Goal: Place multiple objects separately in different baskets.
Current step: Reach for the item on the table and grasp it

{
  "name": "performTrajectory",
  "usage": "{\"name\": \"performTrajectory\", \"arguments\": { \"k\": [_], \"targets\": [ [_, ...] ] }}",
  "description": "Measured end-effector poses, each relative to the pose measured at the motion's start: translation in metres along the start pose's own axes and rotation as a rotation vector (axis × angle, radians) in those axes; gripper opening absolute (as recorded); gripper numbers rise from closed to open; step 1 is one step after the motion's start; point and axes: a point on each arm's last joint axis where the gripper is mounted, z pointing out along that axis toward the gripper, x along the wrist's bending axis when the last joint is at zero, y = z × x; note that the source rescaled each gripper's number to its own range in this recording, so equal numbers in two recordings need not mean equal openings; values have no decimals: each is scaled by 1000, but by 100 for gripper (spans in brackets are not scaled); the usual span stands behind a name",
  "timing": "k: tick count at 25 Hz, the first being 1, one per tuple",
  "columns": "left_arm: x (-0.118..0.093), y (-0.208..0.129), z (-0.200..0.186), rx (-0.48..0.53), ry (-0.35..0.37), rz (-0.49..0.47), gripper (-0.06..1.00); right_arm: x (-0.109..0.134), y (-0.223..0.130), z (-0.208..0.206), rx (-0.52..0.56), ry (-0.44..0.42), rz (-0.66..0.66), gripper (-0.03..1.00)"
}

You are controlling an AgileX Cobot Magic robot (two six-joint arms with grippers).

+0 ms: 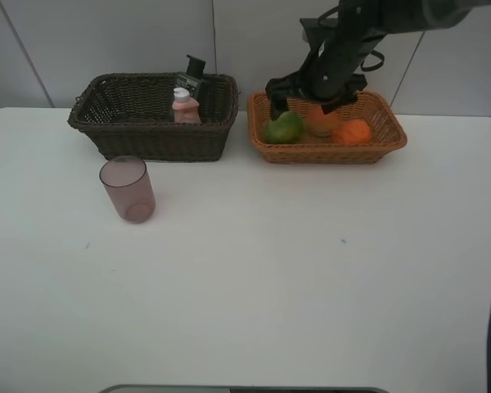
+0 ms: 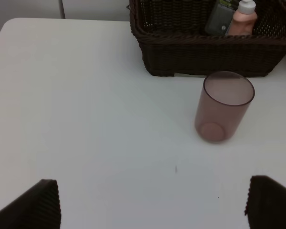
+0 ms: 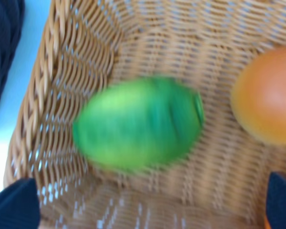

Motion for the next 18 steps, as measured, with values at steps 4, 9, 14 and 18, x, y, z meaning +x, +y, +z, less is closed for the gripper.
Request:
{"name": "performTrajectory", "arguments": {
  "k": [4,9,14,18],
  "targets": [
    [0,0,0,0,0,0,100,-4,-8,-35,49,-10,8,100],
    [0,0,0,0,0,0,100,-12,-28,-75,106,-18,27,100],
    [0,0,0,0,0,0,100,-33,-53,-107,141,-37,78,100],
    [0,0,0,0,0,0,100,-55,-74,-134,142,-64,136,100]
  ]
}}
